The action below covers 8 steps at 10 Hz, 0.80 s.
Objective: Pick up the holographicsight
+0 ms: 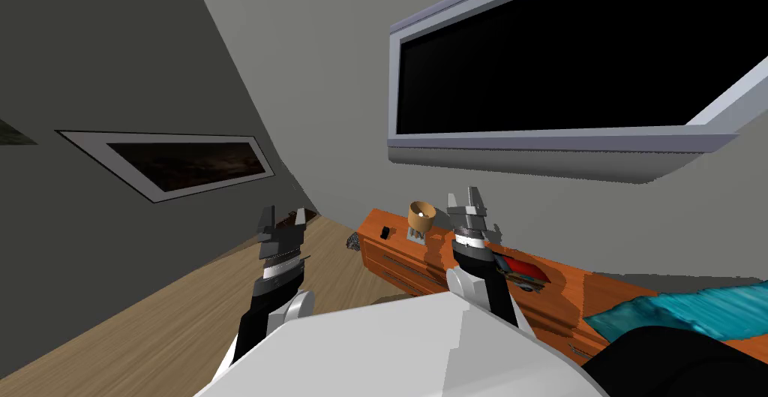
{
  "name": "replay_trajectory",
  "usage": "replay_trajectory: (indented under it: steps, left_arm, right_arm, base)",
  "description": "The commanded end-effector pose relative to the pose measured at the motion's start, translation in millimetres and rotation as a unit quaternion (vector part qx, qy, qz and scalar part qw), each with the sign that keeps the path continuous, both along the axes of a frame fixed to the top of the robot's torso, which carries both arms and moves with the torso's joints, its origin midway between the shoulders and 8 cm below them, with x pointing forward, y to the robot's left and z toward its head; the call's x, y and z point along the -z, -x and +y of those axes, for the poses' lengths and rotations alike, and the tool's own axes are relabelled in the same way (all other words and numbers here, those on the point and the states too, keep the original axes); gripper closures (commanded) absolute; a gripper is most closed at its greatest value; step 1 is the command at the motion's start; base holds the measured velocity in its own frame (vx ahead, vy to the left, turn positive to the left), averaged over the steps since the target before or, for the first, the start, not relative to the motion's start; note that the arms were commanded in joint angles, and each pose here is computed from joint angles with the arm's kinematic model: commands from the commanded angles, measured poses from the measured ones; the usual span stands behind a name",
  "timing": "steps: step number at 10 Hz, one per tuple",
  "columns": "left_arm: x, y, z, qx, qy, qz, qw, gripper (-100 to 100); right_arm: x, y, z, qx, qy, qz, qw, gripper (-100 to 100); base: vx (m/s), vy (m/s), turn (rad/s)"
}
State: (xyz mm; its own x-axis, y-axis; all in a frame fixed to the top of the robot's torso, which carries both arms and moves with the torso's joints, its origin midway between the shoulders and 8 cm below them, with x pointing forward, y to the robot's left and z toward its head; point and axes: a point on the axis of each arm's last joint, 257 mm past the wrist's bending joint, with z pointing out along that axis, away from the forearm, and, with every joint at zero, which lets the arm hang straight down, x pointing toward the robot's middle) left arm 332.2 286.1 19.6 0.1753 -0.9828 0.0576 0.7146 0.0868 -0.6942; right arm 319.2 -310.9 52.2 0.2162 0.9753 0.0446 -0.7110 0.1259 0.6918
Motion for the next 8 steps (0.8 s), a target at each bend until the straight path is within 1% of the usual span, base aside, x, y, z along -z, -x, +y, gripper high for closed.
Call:
replay_trajectory:
  steps: [1,2,4,6,7,8]
  left_arm:
    - [0.0,0.0,0.0,0.000,0.000,0.000,1.0000,0]
    - [0.0,0.0,0.0,0.000,0.000,0.000,1.0000,0]
    - [0.0,0.0,0.0,0.000,0.000,0.000,1.0000,0]
    - [0.0,0.0,0.0,0.000,0.000,0.000,1.0000,0]
    - [0.0,0.0,0.0,0.000,0.000,0.000,1.0000,0]
    - [0.0,0.0,0.0,0.000,0.000,0.000,1.0000,0]
  right_arm:
    - [7.4,-4.4,1.7,-0.013,0.002,0.013,0.9998,-100]
    - [15.1,-8.3,2.2,-0.024,-0.001,0.025,0.9994,-100]
    - [38.9,-17.7,1.0,-0.048,-0.018,0.060,0.9969,-100]
    - [72.9,-27.2,-1.9,-0.071,-0.049,0.105,0.9907,-100]
    - [93.2,-31.1,-4.0,-0.082,-0.070,0.130,0.9857,-100]
    - [93.5,-30.9,-5.7,-0.084,-0.078,0.128,0.9851,-100]
  base:
    - [-0.006,0.006,0.035]
    - [-0.014,0.010,0.055]
    - [-0.024,0.022,0.062]
    - [-0.036,0.045,0.094]
    - [-0.037,0.052,0.118]
    - [-0.020,0.035,0.036]
